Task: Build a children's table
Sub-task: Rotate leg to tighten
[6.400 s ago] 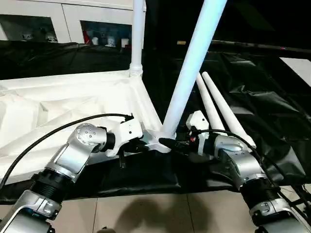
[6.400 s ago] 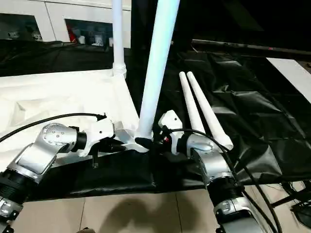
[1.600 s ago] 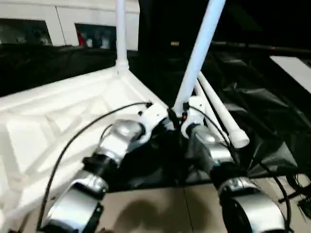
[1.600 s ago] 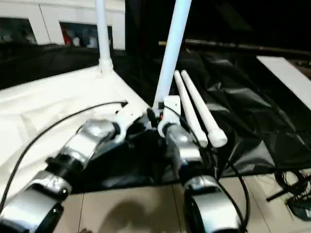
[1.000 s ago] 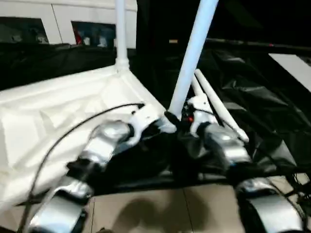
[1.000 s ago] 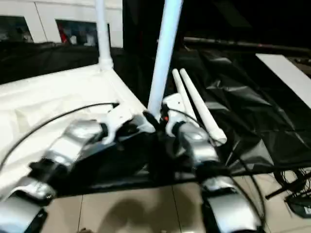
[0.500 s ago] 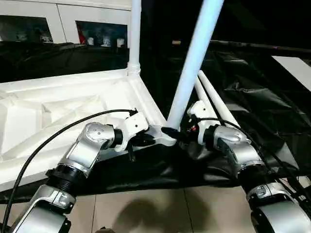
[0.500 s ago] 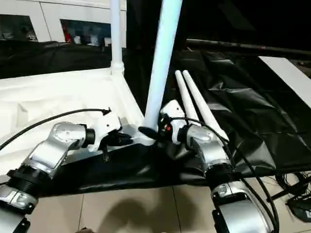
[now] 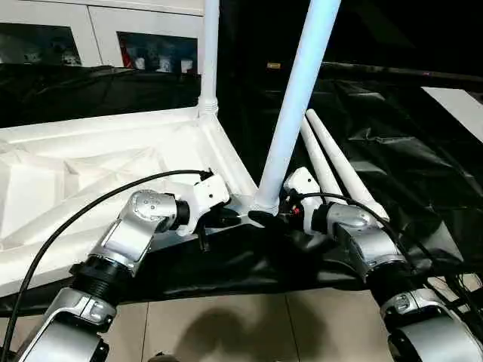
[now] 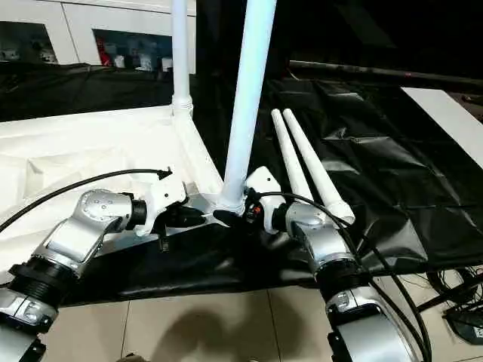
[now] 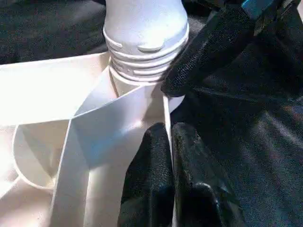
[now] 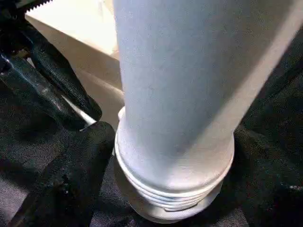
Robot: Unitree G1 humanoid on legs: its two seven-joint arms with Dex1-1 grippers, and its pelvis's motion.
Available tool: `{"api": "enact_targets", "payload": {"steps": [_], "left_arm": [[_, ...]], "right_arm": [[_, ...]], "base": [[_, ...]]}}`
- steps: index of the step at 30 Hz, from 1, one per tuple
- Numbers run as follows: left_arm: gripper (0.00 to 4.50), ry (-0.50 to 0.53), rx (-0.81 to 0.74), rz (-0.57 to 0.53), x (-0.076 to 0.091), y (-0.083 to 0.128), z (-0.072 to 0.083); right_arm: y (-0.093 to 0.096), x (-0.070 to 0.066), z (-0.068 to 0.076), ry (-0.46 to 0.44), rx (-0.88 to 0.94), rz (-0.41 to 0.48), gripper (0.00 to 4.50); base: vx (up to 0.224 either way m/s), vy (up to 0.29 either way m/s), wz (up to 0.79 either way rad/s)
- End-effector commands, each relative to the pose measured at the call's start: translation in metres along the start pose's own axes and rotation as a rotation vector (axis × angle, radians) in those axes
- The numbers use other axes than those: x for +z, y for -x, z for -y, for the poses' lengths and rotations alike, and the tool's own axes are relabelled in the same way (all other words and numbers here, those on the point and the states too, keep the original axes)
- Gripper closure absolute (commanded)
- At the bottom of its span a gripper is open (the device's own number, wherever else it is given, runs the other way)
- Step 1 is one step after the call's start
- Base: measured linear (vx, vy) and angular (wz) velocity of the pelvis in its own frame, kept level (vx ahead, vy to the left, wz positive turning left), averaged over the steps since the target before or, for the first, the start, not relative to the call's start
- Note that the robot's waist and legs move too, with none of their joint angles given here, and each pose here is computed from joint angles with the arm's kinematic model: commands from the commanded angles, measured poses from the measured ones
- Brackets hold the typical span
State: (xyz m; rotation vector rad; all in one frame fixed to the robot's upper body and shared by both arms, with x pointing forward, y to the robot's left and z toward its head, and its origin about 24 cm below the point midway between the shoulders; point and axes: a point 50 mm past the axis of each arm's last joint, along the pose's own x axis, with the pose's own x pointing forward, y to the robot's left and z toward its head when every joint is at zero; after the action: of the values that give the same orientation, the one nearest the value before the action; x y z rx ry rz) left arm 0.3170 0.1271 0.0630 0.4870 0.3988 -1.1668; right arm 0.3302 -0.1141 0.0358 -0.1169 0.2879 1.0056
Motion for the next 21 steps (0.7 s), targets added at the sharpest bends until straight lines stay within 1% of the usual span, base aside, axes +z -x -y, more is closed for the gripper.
{"api": "enact_targets", "payload": {"steps": [1, 6, 7, 10, 12, 14, 17, 21], "left_arm": [[4.50, -0.002, -0.069, 0.023, -0.0011, -0.0055, 0.0099], [4.50, -0.003, -0.072, 0.022, -0.0012, -0.0052, 0.0100], [4.50, -0.004, -0.072, 0.022, -0.0012, -0.0052, 0.0100], [4.50, -0.004, -0.073, 0.022, -0.0012, -0.0051, 0.0100], [4.50, -0.004, -0.073, 0.021, -0.0012, -0.0050, 0.0098], [4.50, -0.004, -0.072, 0.021, -0.0011, -0.0050, 0.0096], [4.50, -0.004, -0.073, 0.018, -0.0013, -0.0051, 0.0093], [4.50, -0.001, -0.076, 0.016, -0.0020, -0.0049, 0.0097]], "right_arm": [[0.0041, 0.0030, 0.0041, -0.021, -0.012, 0.027, 0.77], [0.0064, 0.0025, 0.0006, -0.029, 0.016, 0.048, 0.77], [0.0064, 0.0025, 0.0004, -0.031, 0.016, 0.051, 0.91], [0.0064, 0.0019, 0.0005, -0.042, 0.012, 0.054, 0.91], [0.0066, 0.0001, 0.0010, -0.049, 0.006, 0.048, 1.24], [0.0068, -0.0007, 0.0016, -0.058, 0.000, 0.049, 1.32], [0.0069, -0.0001, 0.0021, -0.066, -0.003, 0.058, 1.63], [0.0062, -0.0004, 0.0012, -0.069, 0.003, 0.058, 1.73]], "base": [[0.000, 0.000, 0.00], [0.000, 0.000, 0.00], [0.000, 0.000, 0.00], [0.000, 0.000, 0.00], [0.000, 0.000, 0.00], [0.000, 0.000, 0.00], [0.000, 0.000, 0.00], [0.000, 0.000, 0.00]]}}
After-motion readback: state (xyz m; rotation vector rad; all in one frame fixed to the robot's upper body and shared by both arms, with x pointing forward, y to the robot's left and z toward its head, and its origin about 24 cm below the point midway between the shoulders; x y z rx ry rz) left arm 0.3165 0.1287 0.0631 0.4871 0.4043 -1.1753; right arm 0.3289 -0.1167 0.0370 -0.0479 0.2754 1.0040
